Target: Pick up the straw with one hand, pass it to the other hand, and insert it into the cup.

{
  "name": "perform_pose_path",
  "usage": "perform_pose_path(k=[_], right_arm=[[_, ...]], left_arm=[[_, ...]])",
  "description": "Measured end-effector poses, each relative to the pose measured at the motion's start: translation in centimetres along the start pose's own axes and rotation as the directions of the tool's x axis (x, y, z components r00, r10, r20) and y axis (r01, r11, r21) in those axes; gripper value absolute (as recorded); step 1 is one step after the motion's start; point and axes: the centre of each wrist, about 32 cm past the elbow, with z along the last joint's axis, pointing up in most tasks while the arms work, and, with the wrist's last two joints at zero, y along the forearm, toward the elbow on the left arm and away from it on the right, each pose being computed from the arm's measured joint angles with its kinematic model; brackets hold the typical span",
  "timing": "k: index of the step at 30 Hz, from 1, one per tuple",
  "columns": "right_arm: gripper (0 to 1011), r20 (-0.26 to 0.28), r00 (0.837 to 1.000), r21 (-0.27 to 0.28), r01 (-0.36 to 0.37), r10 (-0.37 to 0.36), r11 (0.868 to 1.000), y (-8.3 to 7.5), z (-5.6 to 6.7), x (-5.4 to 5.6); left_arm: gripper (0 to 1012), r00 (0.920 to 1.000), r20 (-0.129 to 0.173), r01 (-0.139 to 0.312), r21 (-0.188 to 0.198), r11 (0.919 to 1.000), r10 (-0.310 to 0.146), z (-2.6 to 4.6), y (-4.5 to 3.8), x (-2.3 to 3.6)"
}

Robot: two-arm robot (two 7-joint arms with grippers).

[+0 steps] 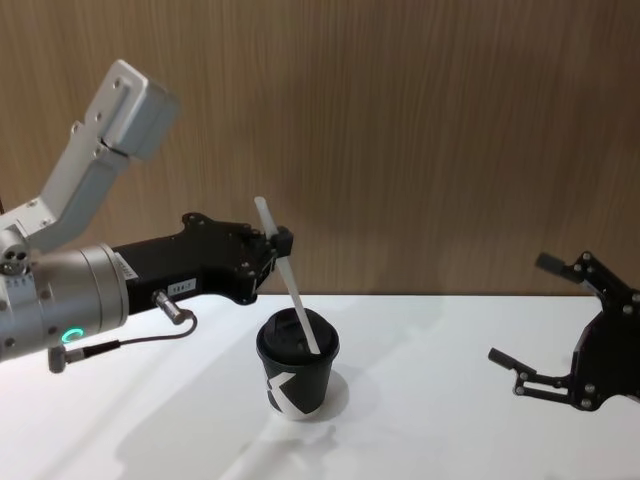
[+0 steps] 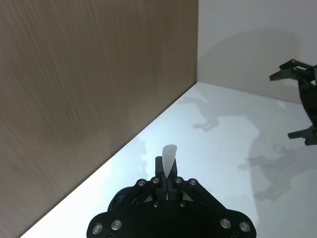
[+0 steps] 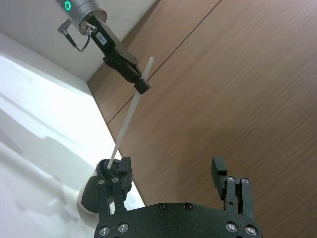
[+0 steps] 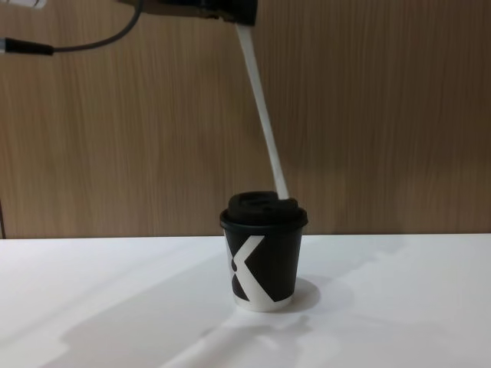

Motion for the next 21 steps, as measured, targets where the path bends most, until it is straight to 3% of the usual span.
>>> perform_pose_path(k=[11,21], right_arm=[[1001,0.000,1.000,0.000,0.000,0.000,1.000,0.00,0.00,0.00],[1001,0.000,1.000,0.000,0.000,0.000,1.000,0.00,0.00,0.00]], left_arm=[[5,0.9992,0.029,-0.028,0.045,0.9986,0.026,0.37,-0.16,0.14],[5,0.9982,0.046,-0.040,0.041,0.9983,0.039,0.48,-0.41,0.43]])
